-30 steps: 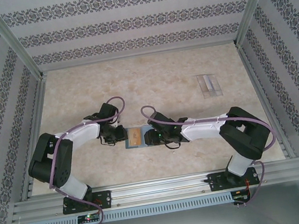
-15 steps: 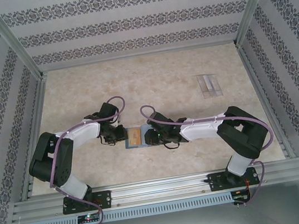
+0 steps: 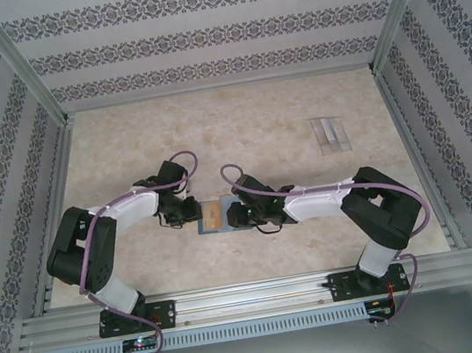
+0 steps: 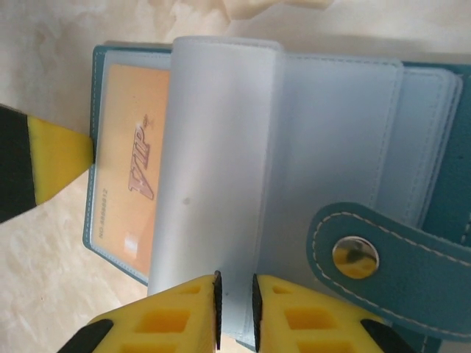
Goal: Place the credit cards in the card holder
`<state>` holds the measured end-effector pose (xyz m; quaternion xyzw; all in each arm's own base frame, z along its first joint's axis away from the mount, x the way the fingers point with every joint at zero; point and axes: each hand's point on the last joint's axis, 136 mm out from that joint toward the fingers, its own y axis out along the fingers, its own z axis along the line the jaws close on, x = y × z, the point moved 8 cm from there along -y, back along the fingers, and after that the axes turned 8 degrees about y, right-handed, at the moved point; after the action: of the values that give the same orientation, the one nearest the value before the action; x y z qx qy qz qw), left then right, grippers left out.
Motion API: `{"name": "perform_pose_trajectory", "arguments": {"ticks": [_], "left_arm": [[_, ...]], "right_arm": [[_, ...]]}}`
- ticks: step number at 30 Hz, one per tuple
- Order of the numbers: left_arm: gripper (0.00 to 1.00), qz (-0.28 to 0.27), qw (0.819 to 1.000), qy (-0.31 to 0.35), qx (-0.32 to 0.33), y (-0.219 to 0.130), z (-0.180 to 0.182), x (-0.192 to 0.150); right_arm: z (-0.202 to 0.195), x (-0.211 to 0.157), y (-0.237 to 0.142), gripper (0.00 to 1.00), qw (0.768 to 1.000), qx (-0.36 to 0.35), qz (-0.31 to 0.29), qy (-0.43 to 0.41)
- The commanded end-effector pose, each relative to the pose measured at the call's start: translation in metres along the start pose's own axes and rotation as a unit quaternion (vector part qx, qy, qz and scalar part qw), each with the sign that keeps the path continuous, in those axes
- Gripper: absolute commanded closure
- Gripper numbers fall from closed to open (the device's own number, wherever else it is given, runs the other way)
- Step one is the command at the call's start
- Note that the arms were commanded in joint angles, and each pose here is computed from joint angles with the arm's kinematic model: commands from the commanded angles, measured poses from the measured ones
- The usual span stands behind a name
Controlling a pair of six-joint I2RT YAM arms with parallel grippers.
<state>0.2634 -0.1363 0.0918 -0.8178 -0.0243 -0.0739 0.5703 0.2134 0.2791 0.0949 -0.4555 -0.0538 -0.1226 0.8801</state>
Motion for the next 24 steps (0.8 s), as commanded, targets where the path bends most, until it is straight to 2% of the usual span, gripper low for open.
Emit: {"name": "perform_pose_trajectory", "arguments": {"ticks": [1, 8, 15, 24], "left_arm": [[0.76, 0.012, 0.999, 0.010, -0.033, 0.009, -0.010, 0.004], [0.76, 0.014, 0.999, 0.011, -0.031, 0.009, -0.010, 0.005], [0.76, 0.006, 1.000, 0.001, -0.026, 0.009, -0.009, 0.004], [0.74, -0.025, 0.999, -0.016, -0.031, -0.003, -0.008, 0.005]], "right_arm": [[0.004, 0.006, 0.001, 0.78, 1.000, 0.014, -0.005, 0.004], [0.004, 0.008, 0.007, 0.65, 0.999, 0.033, 0.000, 0.018], [0.008, 0.011, 0.012, 0.63, 0.995, 0.089, 0.010, 0.043], [0.026, 0.016, 0.002, 0.61, 0.991, 0.129, 0.006, 0.023]]}}
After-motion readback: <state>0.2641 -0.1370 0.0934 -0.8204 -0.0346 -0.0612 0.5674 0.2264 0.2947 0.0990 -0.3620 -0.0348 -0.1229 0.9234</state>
